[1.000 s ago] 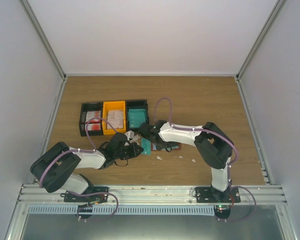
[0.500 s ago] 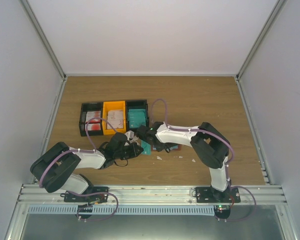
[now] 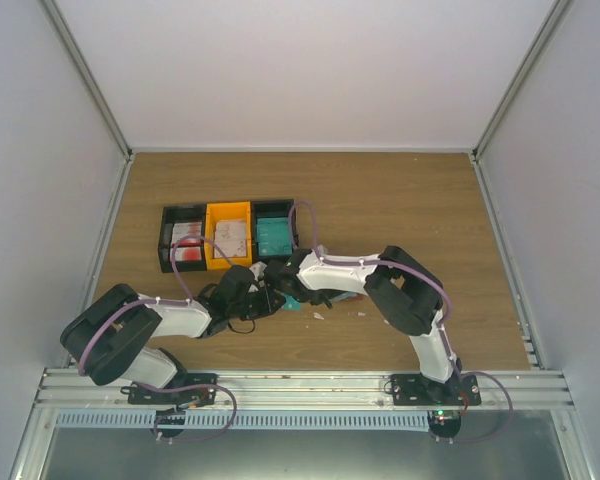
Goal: Put the credit cards into the card holder
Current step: Turn over the card slot in the card holder, then insert the credit card into the card holder.
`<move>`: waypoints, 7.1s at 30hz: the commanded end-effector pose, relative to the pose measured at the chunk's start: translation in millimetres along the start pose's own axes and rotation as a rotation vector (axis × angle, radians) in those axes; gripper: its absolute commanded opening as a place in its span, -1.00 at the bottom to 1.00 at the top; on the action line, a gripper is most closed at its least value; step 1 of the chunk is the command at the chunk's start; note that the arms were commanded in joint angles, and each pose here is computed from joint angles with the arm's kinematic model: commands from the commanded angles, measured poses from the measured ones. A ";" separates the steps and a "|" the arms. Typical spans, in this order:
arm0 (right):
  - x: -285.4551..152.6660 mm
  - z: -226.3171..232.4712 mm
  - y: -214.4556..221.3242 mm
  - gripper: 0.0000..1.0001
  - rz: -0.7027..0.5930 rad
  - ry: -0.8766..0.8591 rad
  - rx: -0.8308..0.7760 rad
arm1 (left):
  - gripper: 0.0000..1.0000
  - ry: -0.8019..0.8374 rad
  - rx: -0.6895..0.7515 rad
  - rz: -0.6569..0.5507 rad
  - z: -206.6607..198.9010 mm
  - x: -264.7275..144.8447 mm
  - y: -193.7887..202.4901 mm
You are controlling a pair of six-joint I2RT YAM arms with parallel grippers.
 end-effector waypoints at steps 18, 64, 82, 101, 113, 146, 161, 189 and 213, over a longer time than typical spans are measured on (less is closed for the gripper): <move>-1.0 -11.1 -1.0 0.08 -0.008 0.048 0.071 | -1.00 -0.001 0.036 -0.048 -4.8 -9.2 -9.0; 36.8 -0.2 2.3 -0.11 -0.118 0.142 -0.293 | -1.00 -0.008 0.023 -0.108 -2.4 -22.7 -24.3; 29.6 2.3 -16.1 -0.54 -0.211 0.121 -0.336 | -1.00 -0.012 0.012 -0.131 1.2 -29.2 -28.7; -2.7 4.5 -37.3 -0.99 -0.235 -0.016 -0.259 | -1.00 -0.005 0.017 -0.135 0.1 -31.3 -31.1; -22.0 21.2 -40.2 -0.99 -0.139 -0.202 -0.228 | -1.00 -0.004 0.021 -0.138 -0.9 -31.5 -33.8; -6.7 -15.4 -39.4 -0.60 -0.129 -0.750 0.273 | -1.00 -0.002 0.032 -0.136 -3.1 -35.1 -33.7; 16.6 -46.6 -28.2 -0.06 -0.137 -0.585 0.271 | -1.00 0.041 0.059 -0.159 -21.7 -45.9 -39.6; 19.9 2.5 26.4 -0.39 -0.043 -0.911 0.354 | -1.00 0.257 -0.091 -0.149 -84.0 -5.8 -30.0; 28.8 -12.9 15.8 -0.24 -0.081 -0.756 0.242 | -1.00 0.164 -0.122 -0.127 -64.5 40.3 -19.2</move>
Point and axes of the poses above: each gripper's point midway between its finger pads, its own x axis out along the fingers, its own z axis along the line the jaws close on, y = z × x, the point moved 1 cm from there along -x, back along the fingers, and after that the axes turned 9 degrees about -x, right-handed, at the moved point
